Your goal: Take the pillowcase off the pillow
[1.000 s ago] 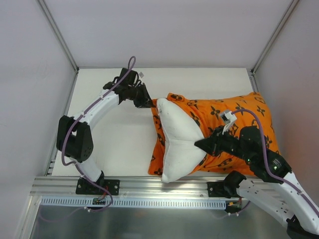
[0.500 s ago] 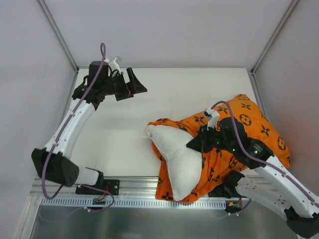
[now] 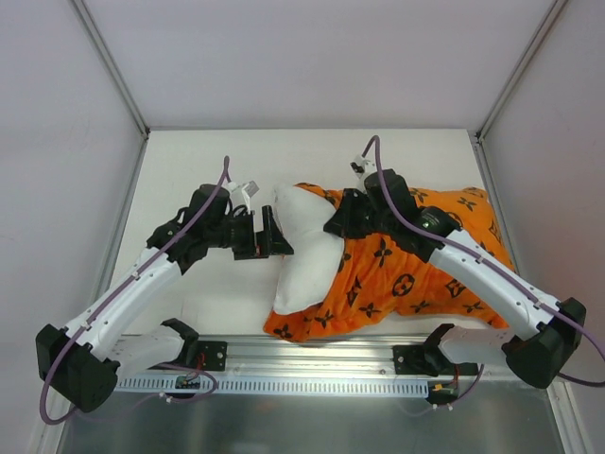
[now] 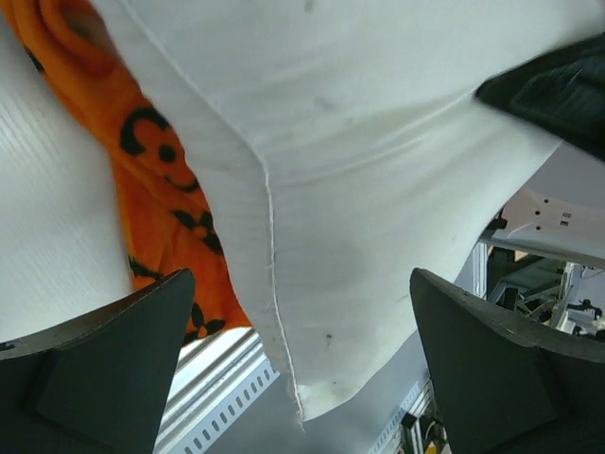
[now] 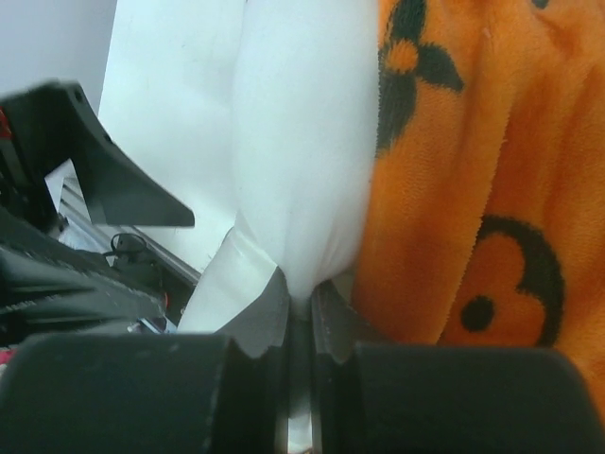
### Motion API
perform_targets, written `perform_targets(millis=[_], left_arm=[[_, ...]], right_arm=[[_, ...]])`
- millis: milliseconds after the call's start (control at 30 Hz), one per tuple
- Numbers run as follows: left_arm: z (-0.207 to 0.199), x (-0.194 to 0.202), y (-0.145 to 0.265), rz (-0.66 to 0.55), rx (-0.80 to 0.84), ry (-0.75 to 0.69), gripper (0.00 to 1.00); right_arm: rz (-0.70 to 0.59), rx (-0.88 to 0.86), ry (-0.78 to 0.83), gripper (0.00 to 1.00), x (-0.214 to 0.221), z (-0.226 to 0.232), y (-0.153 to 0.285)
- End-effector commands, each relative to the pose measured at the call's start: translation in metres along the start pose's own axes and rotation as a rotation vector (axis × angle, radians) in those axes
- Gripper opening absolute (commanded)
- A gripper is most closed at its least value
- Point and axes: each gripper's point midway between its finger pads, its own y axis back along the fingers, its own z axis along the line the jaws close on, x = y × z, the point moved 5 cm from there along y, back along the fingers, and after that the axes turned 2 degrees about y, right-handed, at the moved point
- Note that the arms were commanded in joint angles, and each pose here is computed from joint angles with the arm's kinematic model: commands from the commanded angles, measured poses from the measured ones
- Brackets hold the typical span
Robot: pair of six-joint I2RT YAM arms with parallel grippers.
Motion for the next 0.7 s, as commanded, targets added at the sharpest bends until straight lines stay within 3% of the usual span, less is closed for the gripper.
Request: perform_targets(millis=[0,200,333,633,667], left_arm=[[0.003,0.013,0.008,-0.023,0.022,0.004,0.99],[0.015,0.028,-0.007,0.064,0.062,0.027,0.99],[-0.013,0.036,-0.021,0.125,0.228,-0.034,0.99],[-0.035,0.025,-0.052,0.165,0.284,-0.021,0.98],[-0.036,0.026,-0.056,0.176,0.285,-0.018,0.95]], right_arm=[[-0.196,-0.141,-0.009,0.01,-0.052,0.040,0.020],[-0.188,-0.159,0.001,0.01,-0.056,0.044,0.017],[-0.177,-0.183,0.000,0.01,-0.058,0.050,0.014],[-0.142,-0.199,-0.012,0.01,-0.057,0.056,0.008],[-0.143,-0.203,-0.015,0.01,-0.058,0.058,0.008]])
